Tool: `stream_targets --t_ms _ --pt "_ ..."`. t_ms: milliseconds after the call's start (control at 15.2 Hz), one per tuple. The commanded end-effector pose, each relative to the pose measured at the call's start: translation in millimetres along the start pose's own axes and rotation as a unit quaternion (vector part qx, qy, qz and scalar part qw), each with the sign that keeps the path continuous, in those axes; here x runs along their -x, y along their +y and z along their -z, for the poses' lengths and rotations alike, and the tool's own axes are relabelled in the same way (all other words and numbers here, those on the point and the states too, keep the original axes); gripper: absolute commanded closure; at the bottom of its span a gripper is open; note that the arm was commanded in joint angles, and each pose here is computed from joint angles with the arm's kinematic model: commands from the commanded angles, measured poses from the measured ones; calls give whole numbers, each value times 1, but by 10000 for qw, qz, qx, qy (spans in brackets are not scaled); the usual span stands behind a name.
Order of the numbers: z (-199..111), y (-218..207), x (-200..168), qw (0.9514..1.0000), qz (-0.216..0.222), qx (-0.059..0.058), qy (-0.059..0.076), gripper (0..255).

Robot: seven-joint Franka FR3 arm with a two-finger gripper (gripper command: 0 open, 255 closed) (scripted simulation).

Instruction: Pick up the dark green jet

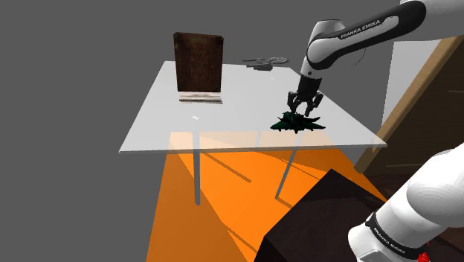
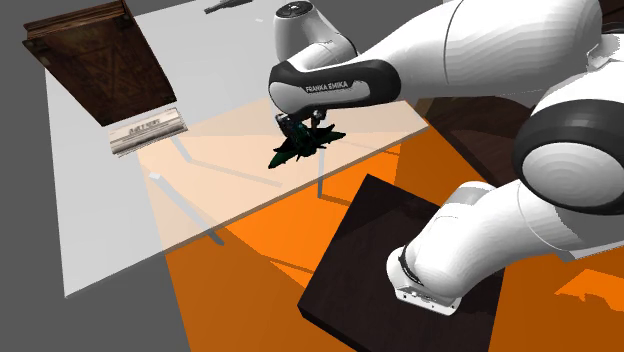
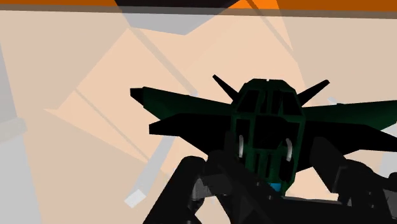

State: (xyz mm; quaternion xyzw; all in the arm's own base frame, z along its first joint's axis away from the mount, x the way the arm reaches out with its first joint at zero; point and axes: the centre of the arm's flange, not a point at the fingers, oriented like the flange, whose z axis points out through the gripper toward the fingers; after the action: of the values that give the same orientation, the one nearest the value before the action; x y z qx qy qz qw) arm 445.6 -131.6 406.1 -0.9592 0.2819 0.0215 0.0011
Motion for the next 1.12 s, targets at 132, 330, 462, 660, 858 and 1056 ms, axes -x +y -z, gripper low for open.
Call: stream_targets --t_ms 132,330,462,660,858,1056 --pt "-1 0 0 10000 0 -1 2 255" --pt "-1 0 0 10000 0 -1 2 255" --pt "-1 0 0 10000 0 -1 2 255" --pt "10 0 0 10000 0 0 2 255" --pt "25 1 1 10000 0 0 2 255" --pt "41 1 2 10000 0 0 2 255"
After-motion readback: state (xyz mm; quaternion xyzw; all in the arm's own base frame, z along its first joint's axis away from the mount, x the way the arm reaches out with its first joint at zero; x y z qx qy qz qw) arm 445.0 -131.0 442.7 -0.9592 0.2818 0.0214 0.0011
